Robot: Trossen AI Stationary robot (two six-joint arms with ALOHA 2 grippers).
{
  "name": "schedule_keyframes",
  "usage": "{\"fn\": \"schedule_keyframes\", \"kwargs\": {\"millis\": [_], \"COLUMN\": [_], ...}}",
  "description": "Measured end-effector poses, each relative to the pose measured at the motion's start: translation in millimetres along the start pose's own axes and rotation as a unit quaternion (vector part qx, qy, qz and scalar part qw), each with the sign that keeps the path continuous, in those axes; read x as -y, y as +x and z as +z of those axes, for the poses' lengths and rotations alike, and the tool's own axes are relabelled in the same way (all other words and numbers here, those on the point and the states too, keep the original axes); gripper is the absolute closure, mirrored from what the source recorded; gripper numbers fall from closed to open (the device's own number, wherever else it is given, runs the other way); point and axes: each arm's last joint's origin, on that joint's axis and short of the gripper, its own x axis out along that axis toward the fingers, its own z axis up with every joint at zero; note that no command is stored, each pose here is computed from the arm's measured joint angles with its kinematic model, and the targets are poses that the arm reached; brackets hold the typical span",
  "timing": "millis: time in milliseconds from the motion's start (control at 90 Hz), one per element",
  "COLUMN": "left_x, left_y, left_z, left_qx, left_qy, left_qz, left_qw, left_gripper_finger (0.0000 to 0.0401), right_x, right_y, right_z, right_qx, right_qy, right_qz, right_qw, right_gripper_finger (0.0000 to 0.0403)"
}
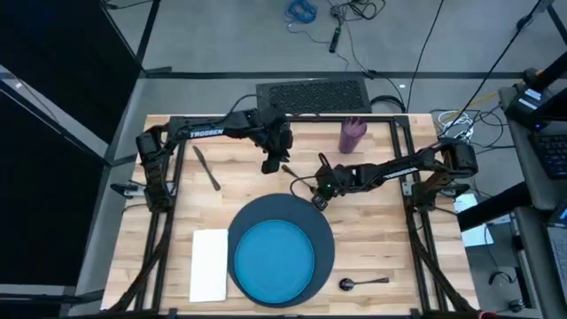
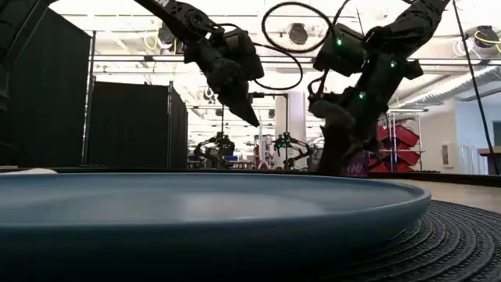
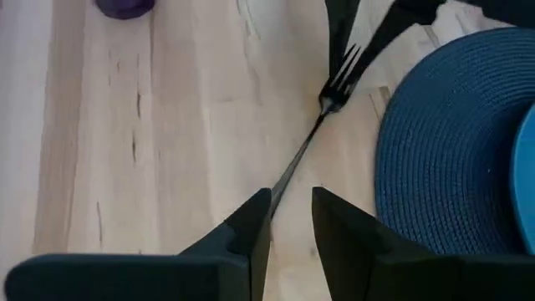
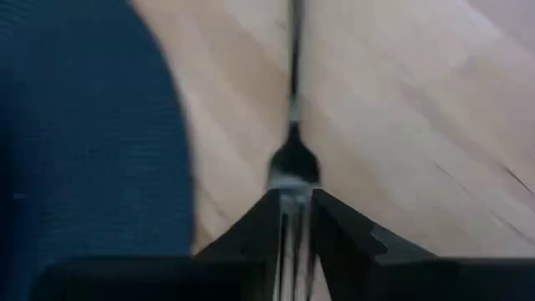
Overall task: Set table place
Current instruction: Put the black fork on the white napkin
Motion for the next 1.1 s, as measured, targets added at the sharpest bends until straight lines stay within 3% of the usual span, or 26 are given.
{"fn": "schedule_keyframes", "kwargs": {"millis": [244, 367, 511, 711, 911, 1100], "left_x": [16, 23, 30, 35, 33, 31], "left_y": [7, 19, 46, 95, 119, 120], "left_z": [5, 14, 21, 5, -6, -5], "left_qx": [-0.009, -0.003, 0.018, -0.023, -0.043, -0.038], "left_qy": [0.078, 0.112, 0.110, 0.106, 0.105, 0.113], "left_qz": [-0.018, 0.011, 0.020, -0.013, -0.014, 0.005], "left_qw": [0.997, 0.994, 0.994, 0.994, 0.994, 0.993], "left_gripper_finger": [0.0327, 0.0327, 0.0327, 0.0327, 0.0327, 0.0327], "right_x": [-12, -20, -28, -36, -41, -41], "right_y": [-29, -55, -89, -124, -131, -131], "right_z": [5, 6, 3, -3, -8, -9], "right_qx": [0.052, 0.084, 0.115, 0.160, 0.171, 0.169], "right_qy": [-0.049, -0.072, -0.091, -0.109, -0.124, -0.126], "right_qz": [0.019, 0.050, 0.088, 0.129, 0.135, 0.135], "right_qw": [0.997, 0.993, 0.985, 0.973, 0.968, 0.968], "right_gripper_finger": [0.0279, 0.0277, 0.0277, 0.0277, 0.0277, 0.0277]}}
